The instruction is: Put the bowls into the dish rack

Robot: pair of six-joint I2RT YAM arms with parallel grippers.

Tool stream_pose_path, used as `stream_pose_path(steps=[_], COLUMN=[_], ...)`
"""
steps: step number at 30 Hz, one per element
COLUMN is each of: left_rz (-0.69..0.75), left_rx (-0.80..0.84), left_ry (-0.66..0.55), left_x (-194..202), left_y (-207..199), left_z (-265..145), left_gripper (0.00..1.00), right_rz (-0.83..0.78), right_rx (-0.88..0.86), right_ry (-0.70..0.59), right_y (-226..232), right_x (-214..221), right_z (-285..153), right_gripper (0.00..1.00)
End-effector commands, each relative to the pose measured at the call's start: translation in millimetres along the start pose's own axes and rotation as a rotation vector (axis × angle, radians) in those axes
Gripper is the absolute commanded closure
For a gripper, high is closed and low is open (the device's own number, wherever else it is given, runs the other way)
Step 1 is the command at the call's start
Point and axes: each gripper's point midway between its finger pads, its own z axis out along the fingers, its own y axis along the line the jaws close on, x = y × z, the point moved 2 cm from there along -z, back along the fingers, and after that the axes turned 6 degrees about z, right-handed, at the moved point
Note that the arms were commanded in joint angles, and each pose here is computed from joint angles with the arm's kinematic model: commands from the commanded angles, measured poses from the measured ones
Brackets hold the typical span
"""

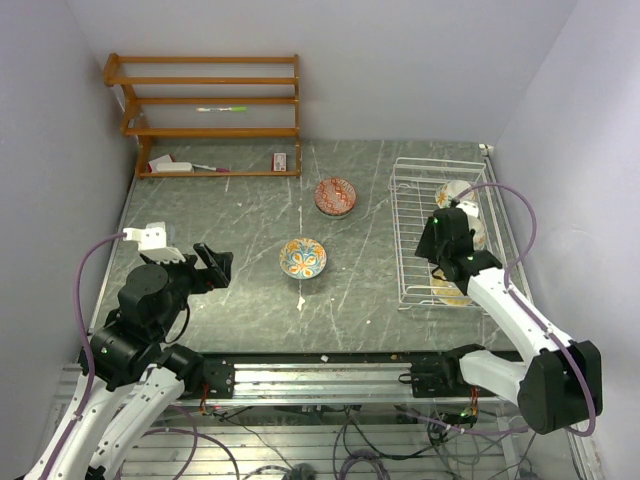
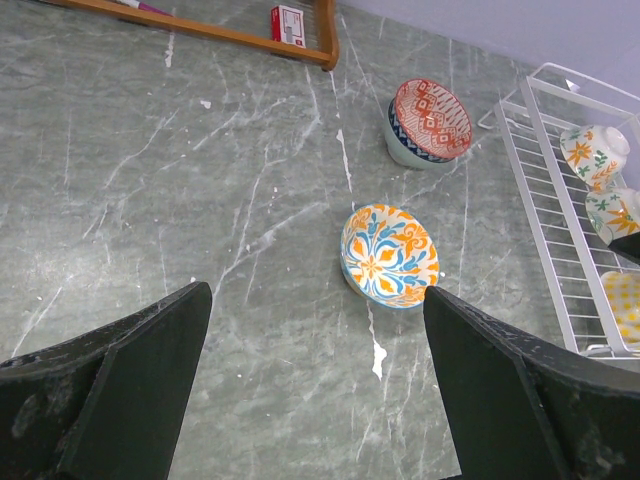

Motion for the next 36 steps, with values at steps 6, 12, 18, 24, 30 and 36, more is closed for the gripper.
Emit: stream_pose_path(steps=[6, 12, 18, 24, 30, 36], left_rz=[-0.005, -0.009, -0.006, -0.006, -0.003, -0.007], left_rx=[0.005, 0.007, 0.014, 0.02, 0.028, 0.032], left_ry=[-0.027, -0.036, -0.03, -0.037, -0.032, -0.041], left_x=[-10.3, -11.0, -10.6, -11.4, -10.7, -11.9], left_y=[-2.6, -2.1, -3.7, -4.0, -5.5, -5.7], left_z=[-2.8, -4.4, -3.7, -4.9, -4.4, -6.0], left_gripper=[0.02, 0.02, 0.02, 0.02, 0.02, 0.02], right_rz=[-0.033, -0.056, -0.041, 0.033, 0.038, 0.089], right_rx=[-0.202, -0.095, 0.009, 0.277, 0.488, 0.511], right_ry=[0.175, 0.204, 0.202, 0.118, 0.128, 0.063], right_y=[30.1, 12.5, -4.3, -38.7, -57.7, -63.0], right_x=[33.0, 41.8, 40.7, 24.8, 25.4, 22.1], right_z=[-8.3, -2.7, -6.5, -9.7, -5.6, -3.6], right_gripper=[0.4, 0.39, 0.38, 0.38, 0.39, 0.4])
